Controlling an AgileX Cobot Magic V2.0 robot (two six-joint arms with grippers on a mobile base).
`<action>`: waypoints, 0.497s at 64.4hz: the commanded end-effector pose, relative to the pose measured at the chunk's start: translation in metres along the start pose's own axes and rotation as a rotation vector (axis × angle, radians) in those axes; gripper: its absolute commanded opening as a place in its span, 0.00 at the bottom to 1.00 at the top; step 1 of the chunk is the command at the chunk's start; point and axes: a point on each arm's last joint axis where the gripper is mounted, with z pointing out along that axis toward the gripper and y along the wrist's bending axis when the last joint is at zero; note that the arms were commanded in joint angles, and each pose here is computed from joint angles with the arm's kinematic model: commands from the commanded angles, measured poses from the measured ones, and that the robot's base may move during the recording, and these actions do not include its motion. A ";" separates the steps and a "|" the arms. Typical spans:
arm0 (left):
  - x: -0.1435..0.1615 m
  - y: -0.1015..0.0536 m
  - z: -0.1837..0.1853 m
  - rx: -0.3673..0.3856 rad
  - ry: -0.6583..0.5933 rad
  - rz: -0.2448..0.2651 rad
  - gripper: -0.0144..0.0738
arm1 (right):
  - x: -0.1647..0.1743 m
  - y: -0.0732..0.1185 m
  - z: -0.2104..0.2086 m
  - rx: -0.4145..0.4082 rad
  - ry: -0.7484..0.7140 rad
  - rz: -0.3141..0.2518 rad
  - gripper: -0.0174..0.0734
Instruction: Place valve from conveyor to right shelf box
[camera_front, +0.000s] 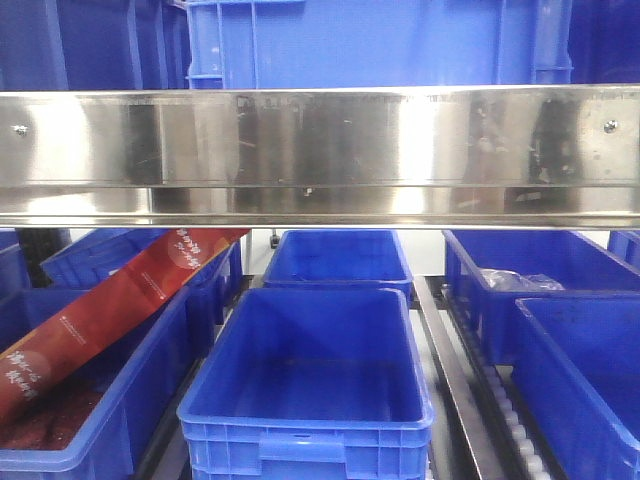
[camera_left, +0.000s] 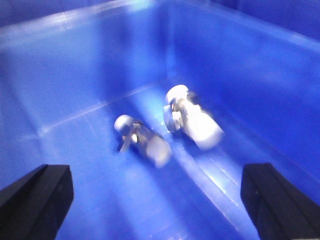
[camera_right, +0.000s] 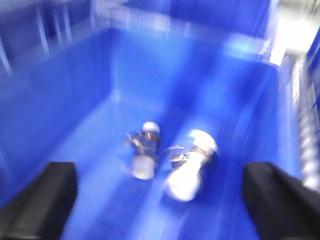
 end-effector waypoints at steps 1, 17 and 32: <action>-0.020 0.001 -0.041 -0.027 -0.051 0.028 0.78 | -0.020 0.001 -0.035 0.005 -0.088 -0.006 0.58; -0.045 0.007 -0.137 -0.119 -0.105 0.093 0.14 | -0.041 0.007 -0.111 0.001 -0.165 -0.020 0.02; -0.027 0.043 -0.191 -0.240 0.008 -0.066 0.04 | -0.019 -0.009 -0.146 0.072 -0.131 0.001 0.02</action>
